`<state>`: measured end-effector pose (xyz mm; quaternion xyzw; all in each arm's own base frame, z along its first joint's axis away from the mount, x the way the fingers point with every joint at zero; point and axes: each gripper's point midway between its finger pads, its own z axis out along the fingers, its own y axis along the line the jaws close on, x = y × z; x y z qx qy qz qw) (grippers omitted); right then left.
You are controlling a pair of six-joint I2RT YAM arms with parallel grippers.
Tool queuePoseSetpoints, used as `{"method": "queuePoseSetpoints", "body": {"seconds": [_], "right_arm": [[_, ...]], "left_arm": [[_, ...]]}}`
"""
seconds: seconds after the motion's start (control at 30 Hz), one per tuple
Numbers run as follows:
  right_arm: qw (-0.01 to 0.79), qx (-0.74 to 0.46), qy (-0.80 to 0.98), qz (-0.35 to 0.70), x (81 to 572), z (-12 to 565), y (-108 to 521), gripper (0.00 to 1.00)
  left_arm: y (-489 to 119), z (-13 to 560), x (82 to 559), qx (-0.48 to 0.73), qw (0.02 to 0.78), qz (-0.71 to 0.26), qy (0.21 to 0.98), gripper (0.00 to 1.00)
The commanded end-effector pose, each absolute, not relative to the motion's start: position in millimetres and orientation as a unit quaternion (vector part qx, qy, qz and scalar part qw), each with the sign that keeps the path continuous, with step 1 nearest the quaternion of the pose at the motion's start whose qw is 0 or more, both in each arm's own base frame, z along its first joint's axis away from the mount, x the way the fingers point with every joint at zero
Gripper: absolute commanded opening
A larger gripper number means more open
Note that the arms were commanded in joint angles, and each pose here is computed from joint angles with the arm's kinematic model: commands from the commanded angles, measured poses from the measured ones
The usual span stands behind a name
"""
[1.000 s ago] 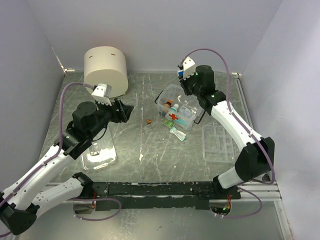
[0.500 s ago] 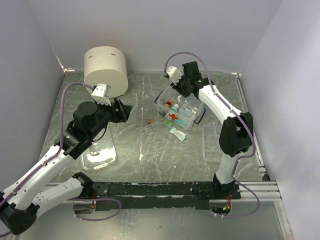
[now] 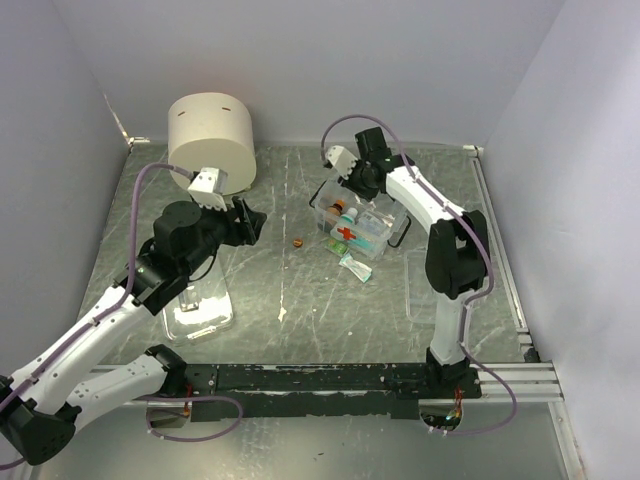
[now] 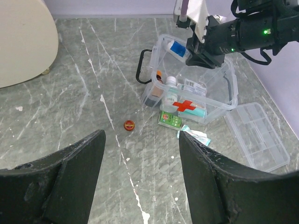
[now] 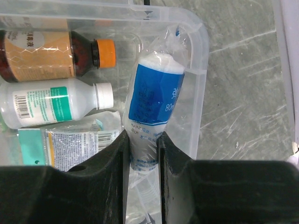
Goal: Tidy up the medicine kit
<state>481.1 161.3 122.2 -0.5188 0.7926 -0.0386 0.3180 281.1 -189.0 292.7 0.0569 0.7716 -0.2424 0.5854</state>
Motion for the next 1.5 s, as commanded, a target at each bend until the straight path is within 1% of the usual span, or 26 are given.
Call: {"method": "queuePoseSetpoints", "body": {"seconds": [0.0, 0.1, 0.23, 0.33, 0.47, 0.53, 0.63, 0.7, 0.8, 0.87, 0.93, 1.0, 1.1, 1.13, 1.17, 1.23, 1.33, 1.47], "right_arm": [[0.298, -0.53, 0.792, -0.054, 490, 109, 160, 0.12], [0.294, -0.525, 0.795, -0.077, 496, 102, 157, 0.13], [0.27, -0.516, 0.806, -0.108, 504, 85, 150, 0.14], [0.266, -0.5, 0.815, -0.122, 512, 77, 147, 0.21], [0.29, -0.484, 0.817, -0.12, 520, 81, 152, 0.3], [0.301, -0.477, 0.817, -0.12, 523, 85, 153, 0.33], [0.308, -0.467, 0.82, -0.12, 525, 87, 154, 0.35], [0.305, -0.465, 0.823, -0.116, 524, 87, 154, 0.38], [0.292, -0.462, 0.83, -0.112, 520, 86, 154, 0.47], [0.286, -0.462, 0.832, -0.111, 516, 86, 152, 0.5], [0.286, -0.46, 0.833, -0.11, 514, 87, 152, 0.5], [0.294, -0.456, 0.833, -0.106, 514, 91, 153, 0.48], [0.316, -0.446, 0.831, -0.104, 519, 95, 156, 0.37], [0.327, -0.437, 0.831, -0.108, 523, 97, 157, 0.31], [0.335, -0.428, 0.833, -0.107, 527, 98, 158, 0.28], [0.356, -0.407, 0.835, -0.102, 532, 108, 162, 0.23], [0.402, -0.362, 0.837, -0.081, 535, 138, 170, 0.25], [0.476, -0.241, 0.845, -0.036, 529, 205, 174, 0.36]], "left_arm": [[-186, 294, 285, 0.046, 0.587, -0.233, 0.774, 0.75], [-186, 293, 286, 0.045, 0.586, -0.232, 0.775, 0.75], [-186, 291, 287, 0.044, 0.584, -0.232, 0.777, 0.74], [-185, 291, 287, 0.042, 0.584, -0.227, 0.778, 0.74], [-183, 291, 287, 0.039, 0.586, -0.225, 0.777, 0.74], [-182, 292, 287, 0.039, 0.588, -0.224, 0.776, 0.75], [-179, 293, 288, 0.034, 0.591, -0.217, 0.777, 0.75], [-178, 294, 287, 0.034, 0.592, -0.217, 0.775, 0.75], [-179, 294, 286, 0.034, 0.592, -0.22, 0.775, 0.75], [-179, 294, 286, 0.033, 0.592, -0.22, 0.774, 0.75], [-179, 294, 286, 0.034, 0.592, -0.22, 0.775, 0.75], [-180, 294, 286, 0.035, 0.591, -0.222, 0.775, 0.75], [-179, 293, 286, 0.033, 0.591, -0.222, 0.775, 0.75], [-179, 294, 286, 0.033, 0.591, -0.222, 0.775, 0.75], [-179, 293, 286, 0.033, 0.591, -0.221, 0.775, 0.75], [-179, 294, 286, 0.032, 0.591, -0.221, 0.775, 0.75], [-178, 296, 285, 0.029, 0.593, -0.224, 0.773, 0.75], [-178, 300, 284, 0.025, 0.596, -0.23, 0.769, 0.75]]}}
